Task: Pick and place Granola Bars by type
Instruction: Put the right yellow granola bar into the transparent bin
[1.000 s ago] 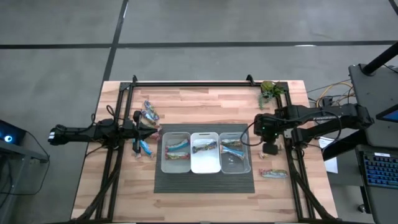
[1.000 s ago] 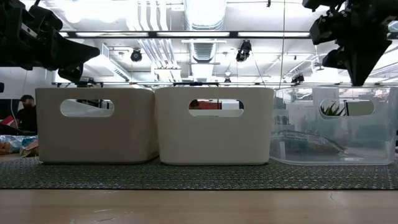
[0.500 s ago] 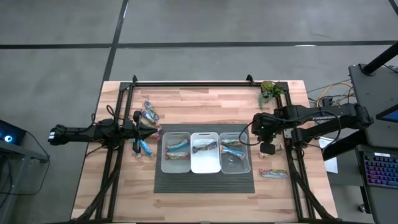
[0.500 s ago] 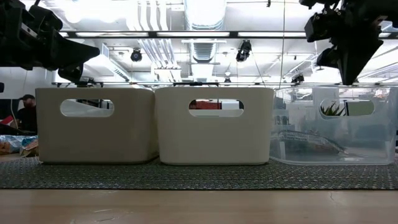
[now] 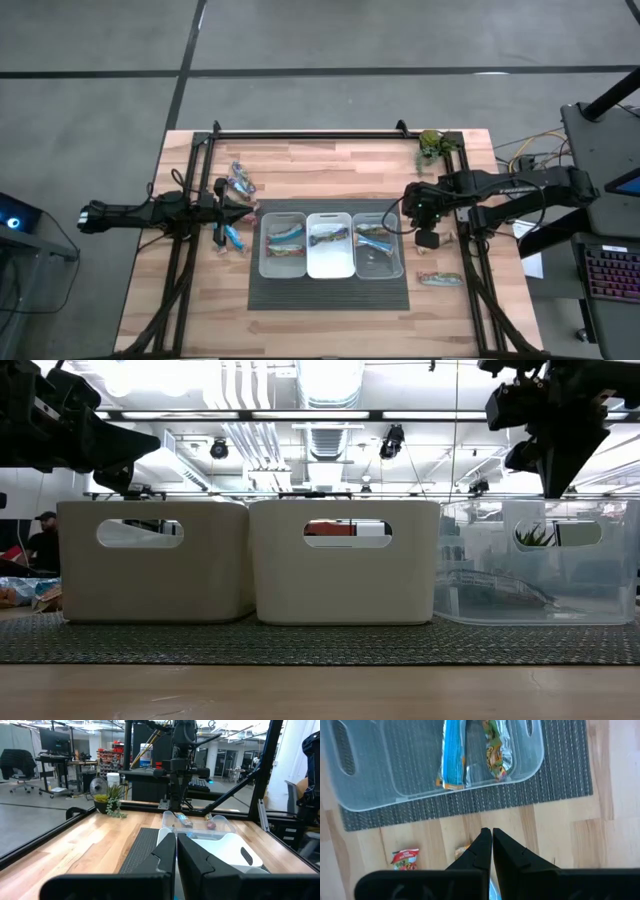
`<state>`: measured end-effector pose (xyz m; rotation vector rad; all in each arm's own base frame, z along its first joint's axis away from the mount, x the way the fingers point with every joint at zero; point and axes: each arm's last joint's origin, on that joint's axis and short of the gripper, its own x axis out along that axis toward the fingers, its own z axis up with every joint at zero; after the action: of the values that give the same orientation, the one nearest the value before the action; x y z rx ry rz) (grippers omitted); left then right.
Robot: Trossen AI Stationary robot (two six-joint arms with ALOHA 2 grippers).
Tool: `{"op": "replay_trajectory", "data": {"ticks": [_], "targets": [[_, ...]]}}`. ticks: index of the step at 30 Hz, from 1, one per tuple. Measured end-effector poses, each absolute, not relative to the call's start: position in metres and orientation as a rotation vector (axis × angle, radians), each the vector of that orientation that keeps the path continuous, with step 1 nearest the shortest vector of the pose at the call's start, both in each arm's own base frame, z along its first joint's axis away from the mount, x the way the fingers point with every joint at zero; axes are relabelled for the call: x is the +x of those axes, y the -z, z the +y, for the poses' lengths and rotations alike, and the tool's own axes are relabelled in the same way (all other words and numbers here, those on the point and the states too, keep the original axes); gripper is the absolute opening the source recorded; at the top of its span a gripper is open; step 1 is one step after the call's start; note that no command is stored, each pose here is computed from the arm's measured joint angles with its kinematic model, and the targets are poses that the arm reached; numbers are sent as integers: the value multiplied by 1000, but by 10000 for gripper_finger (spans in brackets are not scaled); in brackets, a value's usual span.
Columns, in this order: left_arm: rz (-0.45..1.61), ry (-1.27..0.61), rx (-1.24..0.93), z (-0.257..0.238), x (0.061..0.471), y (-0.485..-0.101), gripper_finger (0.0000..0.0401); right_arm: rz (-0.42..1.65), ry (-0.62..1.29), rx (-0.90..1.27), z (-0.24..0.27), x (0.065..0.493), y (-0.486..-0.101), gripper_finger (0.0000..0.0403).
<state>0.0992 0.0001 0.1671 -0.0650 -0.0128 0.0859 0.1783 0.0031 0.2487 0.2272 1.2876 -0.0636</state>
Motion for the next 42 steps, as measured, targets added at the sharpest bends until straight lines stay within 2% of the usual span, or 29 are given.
{"op": "replay_trajectory", "data": {"ticks": [6,18,26,42], "targets": [[-13,-86,-65,0,99,-167,0,1244,44,212,5,186,-265,8],[-13,-86,-65,0,99,-167,0,1044,83,86,2,198,-345,8],[-13,-86,-65,0,99,-167,0,1007,111,47,0,201,-388,8],[-13,-86,-65,0,99,-167,0,1143,141,41,-3,210,-372,8]]}}
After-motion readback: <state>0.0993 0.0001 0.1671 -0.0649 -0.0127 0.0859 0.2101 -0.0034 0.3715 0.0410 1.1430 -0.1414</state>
